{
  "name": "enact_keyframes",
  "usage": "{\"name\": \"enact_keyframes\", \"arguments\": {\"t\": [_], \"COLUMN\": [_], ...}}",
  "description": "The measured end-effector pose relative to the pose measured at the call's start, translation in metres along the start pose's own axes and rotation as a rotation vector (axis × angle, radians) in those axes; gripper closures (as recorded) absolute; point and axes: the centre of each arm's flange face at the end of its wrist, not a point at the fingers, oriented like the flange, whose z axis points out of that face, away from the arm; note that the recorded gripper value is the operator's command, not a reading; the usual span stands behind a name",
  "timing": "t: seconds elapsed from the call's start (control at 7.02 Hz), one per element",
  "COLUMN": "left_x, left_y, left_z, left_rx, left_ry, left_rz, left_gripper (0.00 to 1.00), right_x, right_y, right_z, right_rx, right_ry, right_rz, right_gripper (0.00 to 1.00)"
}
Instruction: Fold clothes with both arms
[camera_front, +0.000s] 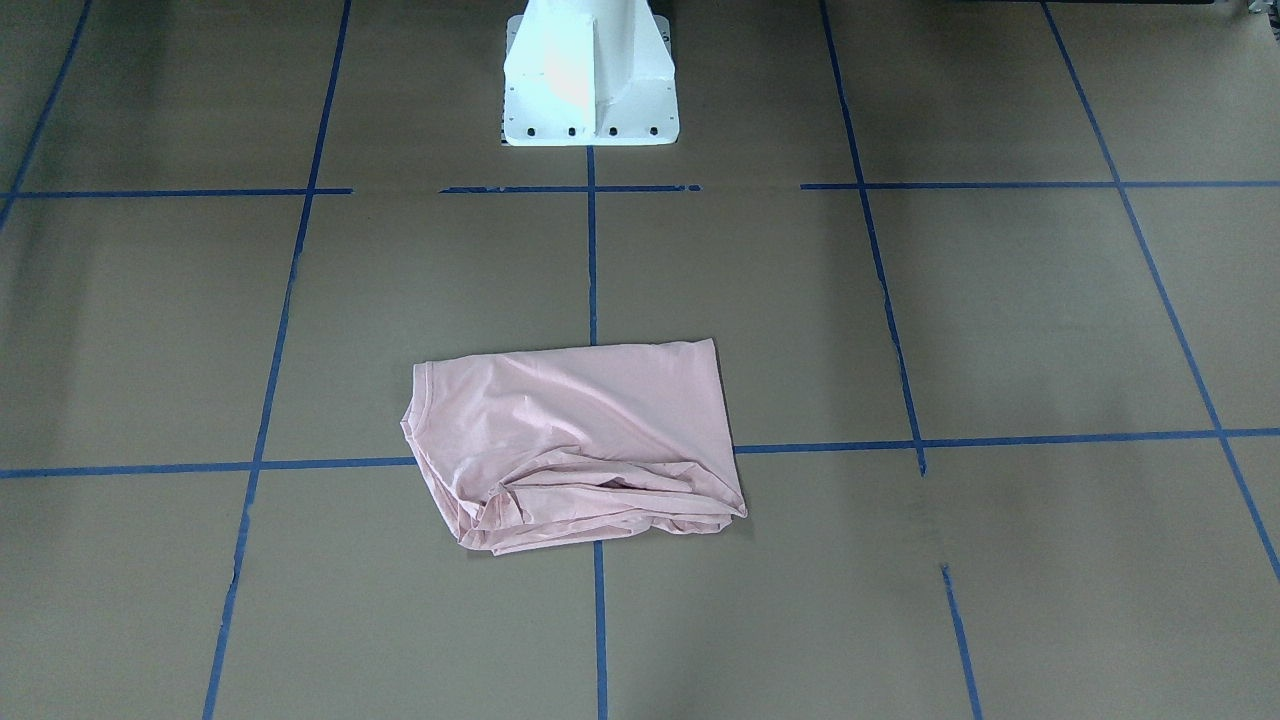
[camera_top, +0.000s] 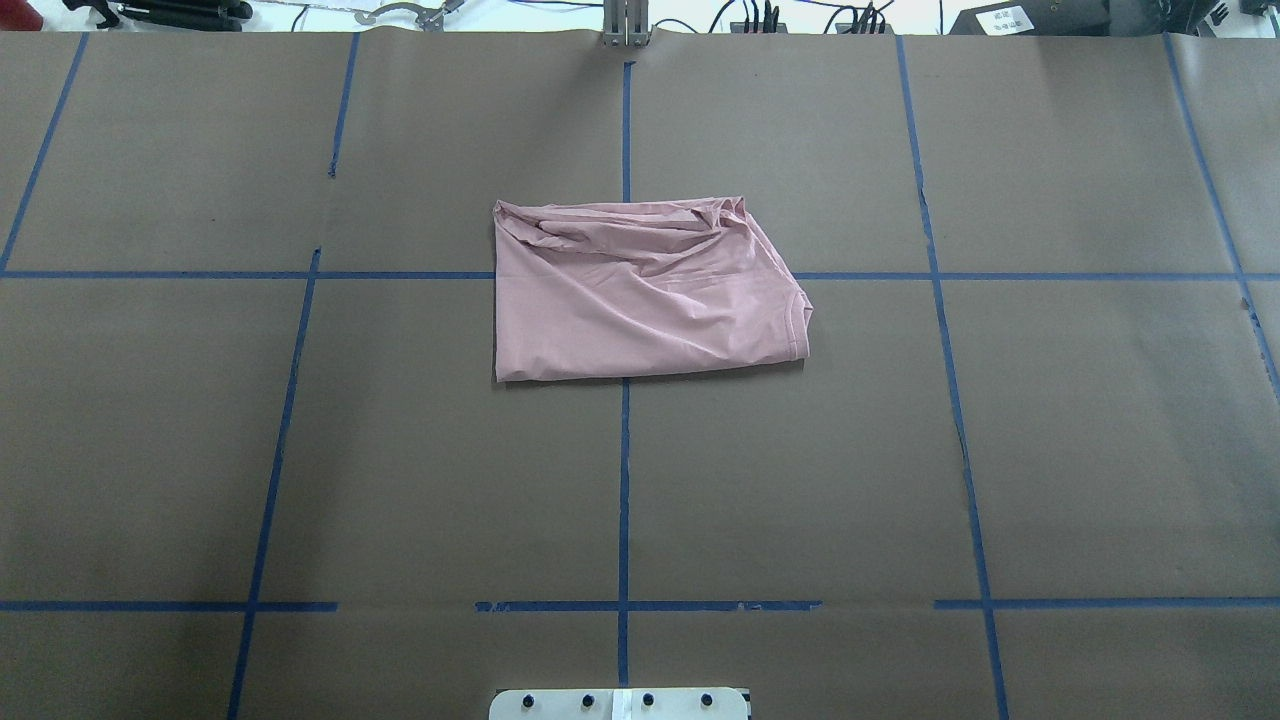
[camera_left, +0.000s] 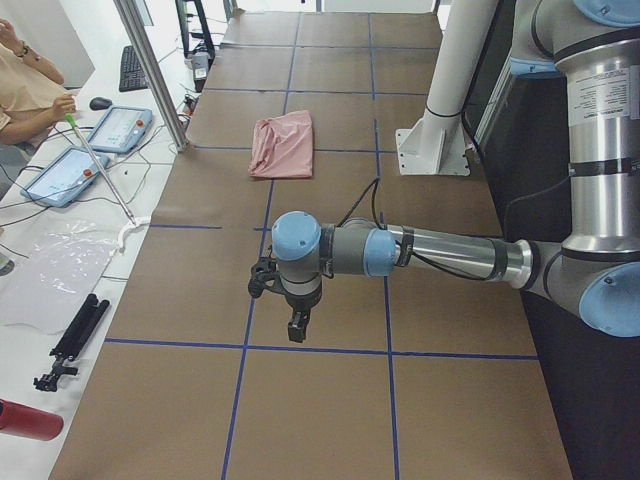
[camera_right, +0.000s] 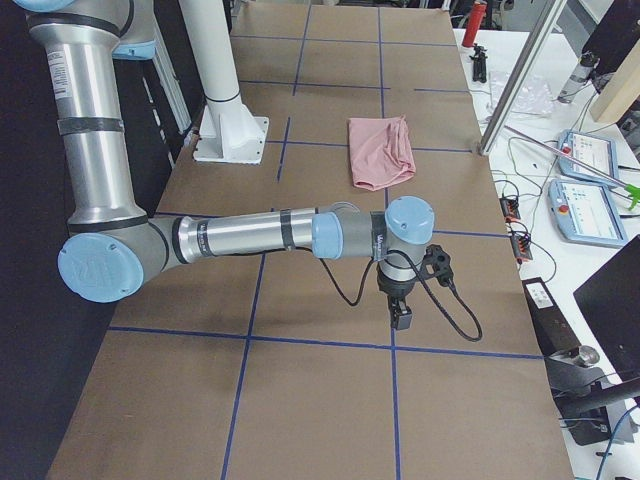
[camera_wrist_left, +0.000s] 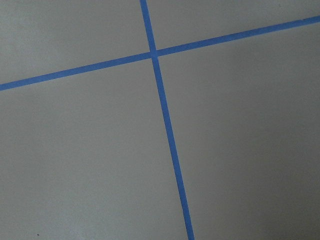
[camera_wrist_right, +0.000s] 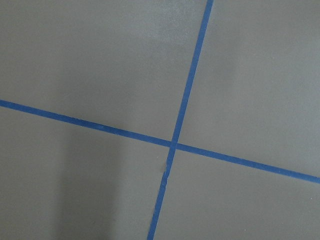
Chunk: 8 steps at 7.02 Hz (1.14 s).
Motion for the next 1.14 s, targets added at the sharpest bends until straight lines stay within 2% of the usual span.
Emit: {"name": "enact_keyframes", "arguments": {"t": [0.28, 0.57, 0.85, 1.14], "left_x": [-0.002, -0.004, -0.013, -0.027], "left_y": [0.001, -0.003, -0.006, -0.009], "left_z": [0.002, 0.004, 0.013, 0.026], "left_rx": [-0.003, 0.0, 0.038, 0.081], "left_ry": [0.003, 0.009, 0.012, 0.008], "left_rz": [-0.01, -0.072, -0.1, -0.073], "left_gripper": [0.0, 0.0, 0.0, 0.0], "right_x": [0.005, 0.001, -0.001, -0.003], "right_y": [0.018, 0.022, 0.02, 0.017], "right_z": [0.014, 0.019, 0.019, 0.017], "right_rx": [-0.028, -0.038, -0.036, -0.031], "right_ry": [-0.045, -0.063, -0.066, -0.065], "right_rz": [0.027, 0.032, 0.031, 0.028], "right_gripper": [0.0, 0.0, 0.0, 0.0]}}
